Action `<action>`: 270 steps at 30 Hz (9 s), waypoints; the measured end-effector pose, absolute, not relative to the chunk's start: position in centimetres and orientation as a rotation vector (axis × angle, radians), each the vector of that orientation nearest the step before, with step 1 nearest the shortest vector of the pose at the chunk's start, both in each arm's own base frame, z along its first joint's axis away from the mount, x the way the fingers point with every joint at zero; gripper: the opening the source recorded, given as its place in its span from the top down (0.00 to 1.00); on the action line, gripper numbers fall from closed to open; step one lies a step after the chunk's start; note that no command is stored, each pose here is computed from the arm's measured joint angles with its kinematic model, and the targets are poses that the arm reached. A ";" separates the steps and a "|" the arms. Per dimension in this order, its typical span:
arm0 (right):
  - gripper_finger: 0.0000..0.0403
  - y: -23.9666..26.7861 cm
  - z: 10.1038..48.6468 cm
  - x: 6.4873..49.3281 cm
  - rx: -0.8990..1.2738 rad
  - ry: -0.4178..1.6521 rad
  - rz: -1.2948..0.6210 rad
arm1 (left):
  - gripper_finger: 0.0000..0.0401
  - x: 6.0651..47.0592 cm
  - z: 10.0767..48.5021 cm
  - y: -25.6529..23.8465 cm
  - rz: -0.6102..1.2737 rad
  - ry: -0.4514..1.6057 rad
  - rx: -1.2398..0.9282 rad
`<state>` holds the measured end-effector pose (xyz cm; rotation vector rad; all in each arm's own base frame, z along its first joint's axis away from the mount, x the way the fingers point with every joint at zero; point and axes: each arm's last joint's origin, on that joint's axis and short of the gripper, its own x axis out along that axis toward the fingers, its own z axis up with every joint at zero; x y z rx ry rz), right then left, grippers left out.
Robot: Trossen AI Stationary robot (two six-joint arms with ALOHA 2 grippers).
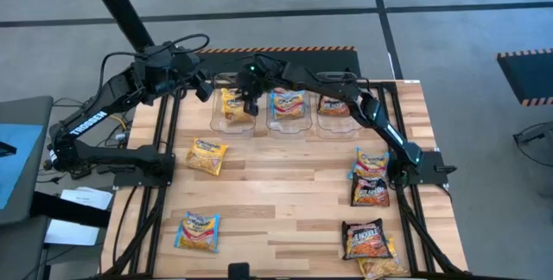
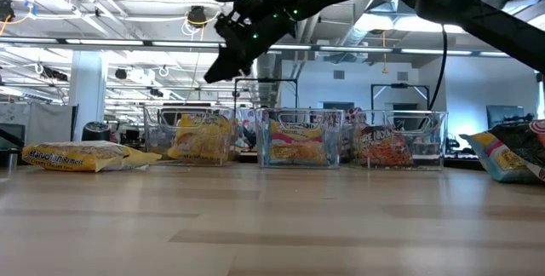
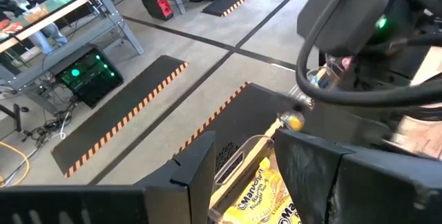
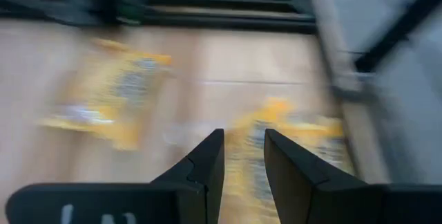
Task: Sort Maruchan noodles
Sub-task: Put the black noodle pack into the right transparent bin
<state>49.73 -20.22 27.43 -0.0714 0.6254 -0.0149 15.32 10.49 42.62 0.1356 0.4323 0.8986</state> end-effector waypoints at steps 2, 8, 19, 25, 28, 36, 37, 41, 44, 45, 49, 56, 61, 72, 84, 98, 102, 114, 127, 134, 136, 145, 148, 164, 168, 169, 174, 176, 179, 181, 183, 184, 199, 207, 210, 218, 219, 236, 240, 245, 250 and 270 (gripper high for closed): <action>0.68 -19.9 27.1 49.8 0.003 0.614 0.060 | 0.65 15.3 42.6 10.5 0.898 0.431 0.136; 0.68 -19.3 23.8 51.0 0.058 0.681 0.088 | 0.65 15.3 42.6 10.5 0.898 0.429 0.132; 0.68 -19.2 22.7 51.1 0.125 0.740 0.017 | 0.65 15.3 42.6 10.5 0.901 0.416 0.109; 0.68 -19.2 23.6 50.3 0.156 0.773 0.005 | 0.65 15.1 41.9 10.3 0.891 0.498 0.091; 0.68 -18.8 25.6 49.4 0.158 0.778 0.006 | 0.65 14.7 41.1 10.1 0.881 0.593 0.065; 0.68 -18.0 30.4 47.2 0.093 0.753 0.004 | 0.65 14.4 40.1 9.6 0.794 0.658 -0.056; 0.68 -17.8 30.9 46.8 0.090 0.752 0.005 | 0.65 14.5 40.1 9.6 0.772 0.654 -0.071; 0.68 -17.1 33.0 45.5 0.090 0.762 0.009 | 0.65 14.7 40.1 9.3 0.675 0.641 -0.110; 0.67 -16.1 34.3 44.4 0.095 0.787 0.019 | 0.65 14.8 40.0 9.2 0.611 0.635 -0.129; 0.67 -15.8 34.7 44.0 0.098 0.800 0.025 | 0.65 14.8 40.0 9.1 0.595 0.634 -0.133; 0.61 -14.0 35.6 42.8 0.140 0.874 0.044 | 0.65 14.8 39.8 9.0 0.552 0.662 -0.124; 0.51 -10.0 36.2 40.6 0.295 1.085 0.054 | 0.65 14.6 39.5 8.6 0.444 0.702 -0.148; 0.48 -6.4 35.4 39.5 0.375 1.309 0.068 | 0.65 14.7 39.4 8.3 0.379 0.717 -0.112; 0.49 2.3 32.2 40.3 0.415 1.485 0.090 | 0.65 15.1 39.3 7.4 0.305 0.739 -0.056; 0.49 13.5 27.6 37.3 0.420 1.779 0.114 | 0.65 15.3 39.2 7.0 0.269 0.746 -0.016; 0.49 23.2 24.4 31.9 0.469 2.012 0.154 | 0.65 15.3 39.3 7.0 0.263 0.747 -0.003; 0.49 24.8 23.1 30.6 0.437 2.038 0.139 | 0.65 15.3 39.3 7.0 0.262 0.747 -0.003; 0.49 25.0 17.6 27.4 0.343 2.165 0.018 | 0.65 15.1 39.1 6.9 0.260 0.770 -0.014; 0.50 23.2 13.5 27.1 0.447 2.165 -0.065 | 0.65 15.1 39.1 6.9 0.262 0.769 -0.018; 0.76 22.4 13.5 27.8 0.486 2.150 -0.071 | 0.65 15.1 39.1 6.9 0.265 0.767 -0.026; 0.86 22.3 13.5 28.0 0.498 2.153 -0.071 | 0.65 15.1 39.1 6.9 0.265 0.768 -0.026; 0.98 22.4 14.5 28.7 0.496 2.143 -0.078 | 0.65 15.1 39.1 6.9 0.262 0.769 -0.016; 0.99 22.7 15.8 29.3 0.483 2.103 -0.093 | 0.65 15.1 39.1 6.9 0.262 0.769 -0.014; 0.99 21.2 23.7 33.1 0.444 1.835 -0.304 | 0.65 15.1 39.1 6.9 0.262 0.768 -0.015; 0.99 19.8 25.1 34.3 0.424 1.767 -0.293 | 0.65 15.1 39.1 6.9 0.262 0.768 -0.015; 0.99 19.3 25.4 34.5 0.413 1.753 -0.296 | 0.65 15.1 39.1 6.9 0.262 0.768 -0.015; 0.99 16.3 27.2 36.0 0.344 1.674 -0.320 | 0.65 15.1 39.1 6.9 0.262 0.768 -0.015; 0.99 14.8 27.8 36.7 0.325 1.629 -0.322 | 0.65 15.1 39.1 6.9 0.263 0.768 -0.015; 0.99 12.4 29.0 37.5 0.290 1.562 -0.329 | 0.65 15.1 39.1 7.0 0.266 0.769 -0.015; 0.99 10.6 29.5 37.9 0.262 1.533 -0.347 | 0.65 15.1 39.1 7.0 0.276 0.772 -0.011; 0.99 8.8 30.0 38.1 0.224 1.504 -0.359 | 0.65 15.1 39.1 7.0 0.291 0.775 -0.005; 0.99 7.7 30.5 38.1 0.208 1.488 -0.372 | 0.65 15.1 39.1 7.1 0.300 0.777 -0.002; 0.99 -6.9 36.7 34.2 0.013 1.316 -0.654 | 0.65 15.1 39.1 7.3 0.374 0.776 -0.003; 0.99 -12.4 37.2 32.3 -0.081 1.340 -0.863 | 0.65 15.1 39.4 7.6 0.470 0.757 0.036; 0.99 -13.6 36.1 31.8 -0.093 1.383 -0.936 | 0.65 15.1 39.4 7.7 0.506 0.762 0.048; 0.99 -14.9 31.6 30.5 -0.161 1.569 -1.020 | 0.65 15.3 39.9 8.0 0.562 0.718 0.077; 0.99 -14.9 31.1 30.4 -0.170 1.585 -1.026 | 0.65 15.3 39.9 8.0 0.569 0.718 0.079; 0.99 -14.5 23.5 29.4 -0.167 1.690 -1.061 | 0.65 15.5 40.2 8.2 0.619 0.681 0.097; 0.99 -13.8 22.8 29.4 -0.159 1.708 -1.024 | 0.65 15.5 40.2 8.2 0.624 0.677 0.085; 0.99 -13.0 21.9 29.7 -0.070 1.702 -0.945 | 0.65 15.5 40.2 8.2 0.625 0.675 0.081; 0.99 -12.7 21.7 30.4 -0.016 1.652 -0.906 | 0.65 15.4 40.2 8.3 0.650 0.679 0.088; 0.98 -15.6 19.5 28.5 0.171 1.729 -0.758 | 0.65 15.4 40.2 8.3 0.656 0.680 0.090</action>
